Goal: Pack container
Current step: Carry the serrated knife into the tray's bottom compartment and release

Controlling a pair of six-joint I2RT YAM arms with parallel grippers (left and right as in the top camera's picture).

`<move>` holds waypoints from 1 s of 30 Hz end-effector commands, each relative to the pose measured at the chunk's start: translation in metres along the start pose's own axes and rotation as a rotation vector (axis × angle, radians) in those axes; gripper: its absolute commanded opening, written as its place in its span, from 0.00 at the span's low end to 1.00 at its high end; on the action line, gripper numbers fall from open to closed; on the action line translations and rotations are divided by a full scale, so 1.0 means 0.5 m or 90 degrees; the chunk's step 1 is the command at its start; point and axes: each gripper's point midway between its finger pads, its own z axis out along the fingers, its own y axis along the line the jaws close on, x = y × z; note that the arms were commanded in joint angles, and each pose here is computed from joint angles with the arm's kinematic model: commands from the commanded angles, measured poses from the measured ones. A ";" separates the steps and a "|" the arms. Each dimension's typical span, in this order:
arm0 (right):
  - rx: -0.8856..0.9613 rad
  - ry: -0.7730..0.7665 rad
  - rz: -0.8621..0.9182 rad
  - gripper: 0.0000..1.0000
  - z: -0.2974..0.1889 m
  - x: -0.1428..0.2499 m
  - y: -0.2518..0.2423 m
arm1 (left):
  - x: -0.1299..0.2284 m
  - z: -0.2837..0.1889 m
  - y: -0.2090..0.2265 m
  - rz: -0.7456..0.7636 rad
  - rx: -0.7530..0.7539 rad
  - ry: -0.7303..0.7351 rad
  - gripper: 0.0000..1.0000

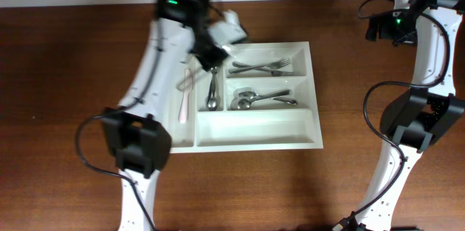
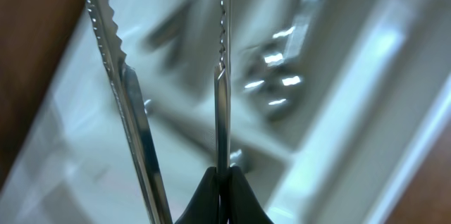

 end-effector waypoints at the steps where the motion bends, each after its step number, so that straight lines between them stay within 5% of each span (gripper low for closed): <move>1: 0.006 -0.025 0.007 0.99 -0.036 -0.013 -0.006 | -0.047 0.007 -0.091 0.097 0.033 0.000 0.02; 12: 0.006 -0.025 0.007 0.99 -0.036 -0.013 -0.006 | -0.075 0.062 -0.297 0.227 0.116 0.067 0.02; 30: 0.006 -0.025 0.007 0.99 -0.036 -0.013 -0.006 | 0.029 0.165 -0.337 0.220 0.204 0.163 0.02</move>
